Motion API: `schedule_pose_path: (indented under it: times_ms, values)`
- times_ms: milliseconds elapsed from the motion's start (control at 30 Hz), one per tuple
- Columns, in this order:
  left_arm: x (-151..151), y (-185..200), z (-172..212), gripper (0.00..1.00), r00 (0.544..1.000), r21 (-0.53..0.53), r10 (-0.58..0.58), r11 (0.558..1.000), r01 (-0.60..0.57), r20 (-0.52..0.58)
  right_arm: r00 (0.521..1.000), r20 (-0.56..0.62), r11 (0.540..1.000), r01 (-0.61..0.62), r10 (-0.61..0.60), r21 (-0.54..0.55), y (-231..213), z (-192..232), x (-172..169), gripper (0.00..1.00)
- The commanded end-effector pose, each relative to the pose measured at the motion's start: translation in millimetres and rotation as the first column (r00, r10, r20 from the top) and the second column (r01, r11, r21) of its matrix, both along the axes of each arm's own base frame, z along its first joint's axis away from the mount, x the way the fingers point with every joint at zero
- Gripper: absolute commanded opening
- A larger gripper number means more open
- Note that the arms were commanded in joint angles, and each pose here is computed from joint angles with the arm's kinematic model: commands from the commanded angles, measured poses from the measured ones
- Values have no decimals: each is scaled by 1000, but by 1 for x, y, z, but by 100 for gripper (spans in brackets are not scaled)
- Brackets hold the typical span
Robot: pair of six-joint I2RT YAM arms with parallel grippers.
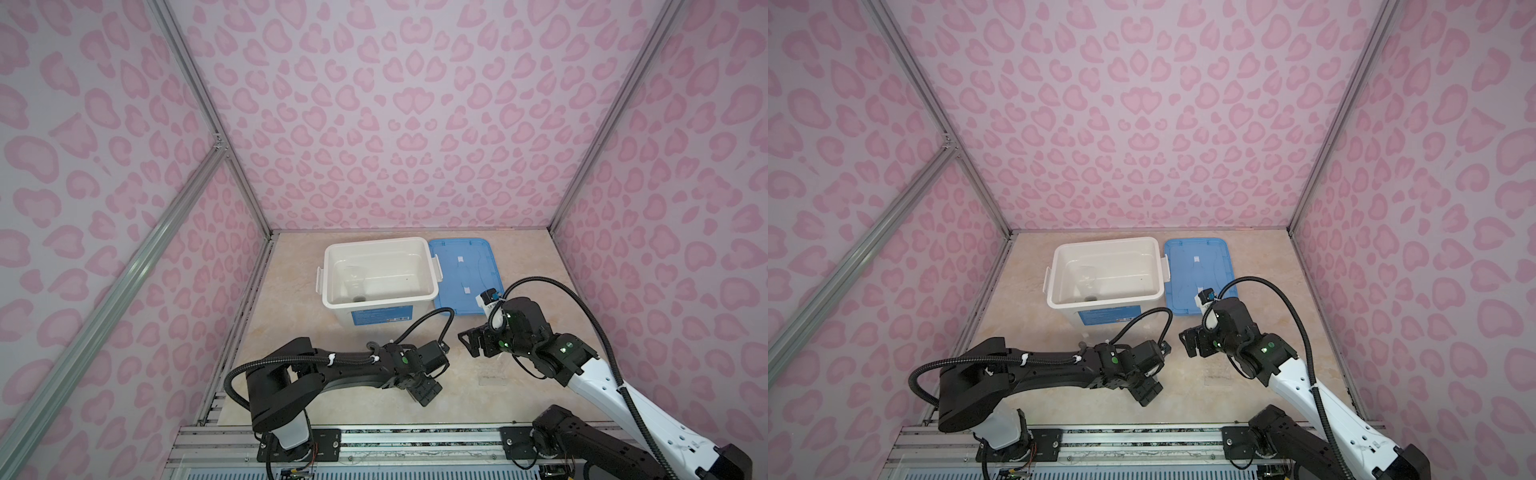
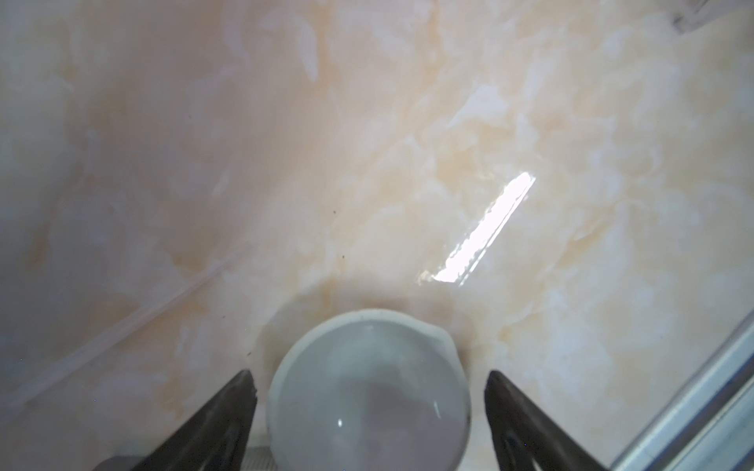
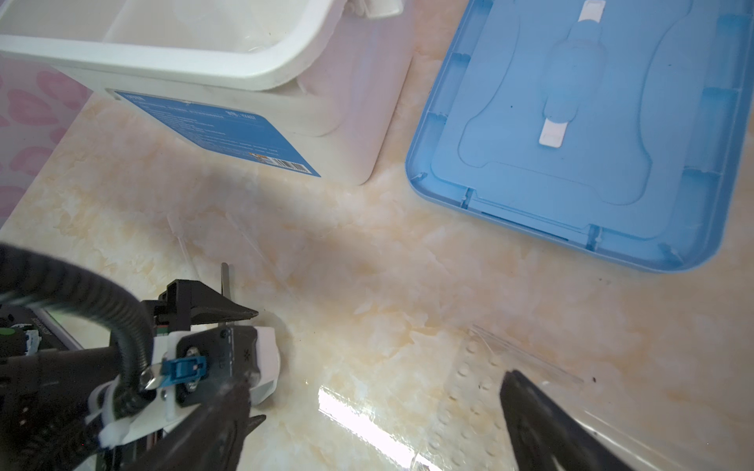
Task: Organize the chemistry lab equipment
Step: 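Grasp the white porcelain dish rim with the left gripper and lift, then carry the dish over the bin with left gripper while right moves above bin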
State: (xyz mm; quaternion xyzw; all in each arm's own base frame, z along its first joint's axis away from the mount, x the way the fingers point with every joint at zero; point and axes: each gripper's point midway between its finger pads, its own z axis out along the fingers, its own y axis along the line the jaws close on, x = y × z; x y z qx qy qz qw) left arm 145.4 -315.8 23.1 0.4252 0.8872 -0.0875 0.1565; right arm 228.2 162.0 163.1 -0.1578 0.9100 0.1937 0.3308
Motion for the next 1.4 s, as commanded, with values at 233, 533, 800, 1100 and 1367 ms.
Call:
schedule_pose_path:
  times_ms: [233,533,800,1100,1367]
  values:
    - [0,-2,2,86,1000,-10,-15,1000,15,6,1000,6,1000,8,-8,-5,-1,-1,1,96]
    - [7,1,-2,78,999,26,13,1000,-14,33,1000,3,1000,8,-8,-8,-2,-2,2,96]
    - [8,1,1,70,999,12,32,999,-33,39,1000,4,1000,10,-10,-9,-2,-2,2,96]
    - [10,-3,15,64,998,-37,49,998,-47,48,1000,7,1000,10,-10,-7,-2,-2,2,96]
    - [13,2,51,63,994,-82,73,994,-67,76,999,36,1000,-2,2,22,1,10,1,95]
